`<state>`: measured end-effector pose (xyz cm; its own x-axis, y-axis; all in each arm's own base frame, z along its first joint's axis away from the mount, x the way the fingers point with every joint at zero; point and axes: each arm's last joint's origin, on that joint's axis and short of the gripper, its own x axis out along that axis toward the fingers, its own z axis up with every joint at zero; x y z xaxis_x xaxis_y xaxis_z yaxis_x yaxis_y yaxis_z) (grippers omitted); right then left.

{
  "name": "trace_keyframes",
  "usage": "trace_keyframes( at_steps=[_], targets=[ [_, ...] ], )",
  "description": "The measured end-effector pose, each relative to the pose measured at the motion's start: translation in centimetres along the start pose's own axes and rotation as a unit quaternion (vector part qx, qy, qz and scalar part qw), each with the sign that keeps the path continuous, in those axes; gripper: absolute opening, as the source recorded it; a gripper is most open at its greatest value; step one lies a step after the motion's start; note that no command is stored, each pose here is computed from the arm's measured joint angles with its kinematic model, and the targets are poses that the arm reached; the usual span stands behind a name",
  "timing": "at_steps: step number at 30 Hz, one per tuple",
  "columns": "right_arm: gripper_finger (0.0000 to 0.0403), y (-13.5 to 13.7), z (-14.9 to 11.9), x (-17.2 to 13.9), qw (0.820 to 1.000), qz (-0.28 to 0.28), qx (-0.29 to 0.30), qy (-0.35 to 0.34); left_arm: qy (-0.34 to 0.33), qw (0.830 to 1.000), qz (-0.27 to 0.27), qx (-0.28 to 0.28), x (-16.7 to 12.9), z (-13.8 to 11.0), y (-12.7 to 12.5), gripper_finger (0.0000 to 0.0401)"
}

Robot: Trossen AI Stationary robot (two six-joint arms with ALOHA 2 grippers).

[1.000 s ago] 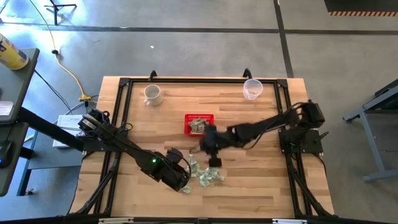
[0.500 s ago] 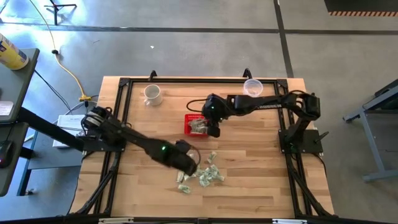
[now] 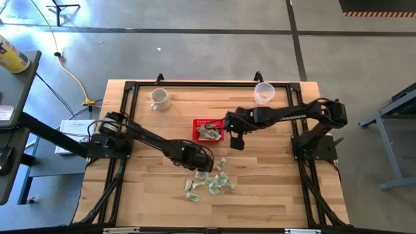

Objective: Pick and place items into bin
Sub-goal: Put the stevia packet into the red bin

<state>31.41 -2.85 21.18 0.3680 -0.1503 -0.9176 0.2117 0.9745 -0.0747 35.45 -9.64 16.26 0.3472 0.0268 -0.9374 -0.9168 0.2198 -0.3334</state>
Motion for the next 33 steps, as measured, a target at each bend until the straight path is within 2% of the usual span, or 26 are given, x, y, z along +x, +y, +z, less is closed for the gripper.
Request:
trace_keyframes(
  at_steps=[3,8,13,16,17,20,23,27,29,33],
  targets=[
    [0.0331,0.3,-1.5,0.3,1.000,0.010,0.021,0.004,-0.003,1.000,-0.005,-0.024,1.0,0.1,-0.3,0.0180],
    [0.0330,0.9,-4.1,0.8,0.999,0.017,0.050,0.009,-0.012,0.999,0.005,-0.029,1.8,0.6,-0.2,0.0167],
    [0.0330,1.7,-6.2,0.9,0.996,0.026,0.081,0.001,-0.043,0.999,0.010,-0.028,2.0,1.7,-0.1,0.0092],
    [0.0331,2.1,-7.0,0.7,0.995,0.034,0.097,-0.014,-0.056,0.998,0.017,-0.002,1.7,2.4,-0.4,0.0030],
    [0.0330,2.2,-7.1,0.6,0.994,0.036,0.101,-0.020,-0.059,0.998,0.015,0.006,1.6,2.7,-0.6,0.0023],
    [0.0331,2.4,-7.4,0.2,0.993,0.034,0.112,-0.035,-0.061,0.998,0.016,0.020,0.8,3.4,-1.4,0.0030],
    [0.0330,2.3,-7.3,-0.1,0.992,0.026,0.118,-0.047,-0.061,0.996,0.030,0.055,-1.2,3.8,-2.4,0.0044],
    [0.0331,2.2,-7.1,-0.4,0.990,0.024,0.122,-0.063,-0.057,0.989,0.073,0.115,-3.5,3.9,-3.1,0.0022],
    [0.0331,2.0,-7.0,-0.3,0.990,0.022,0.124,-0.062,-0.058,0.988,0.069,0.129,-4.3,4.0,-3.6,0.0022],
    [0.0330,1.7,-6.8,-0.3,0.990,0.021,0.124,-0.070,-0.057,0.985,0.078,0.144,-4.3,4.0,-3.4,0.0052]
  ],
)
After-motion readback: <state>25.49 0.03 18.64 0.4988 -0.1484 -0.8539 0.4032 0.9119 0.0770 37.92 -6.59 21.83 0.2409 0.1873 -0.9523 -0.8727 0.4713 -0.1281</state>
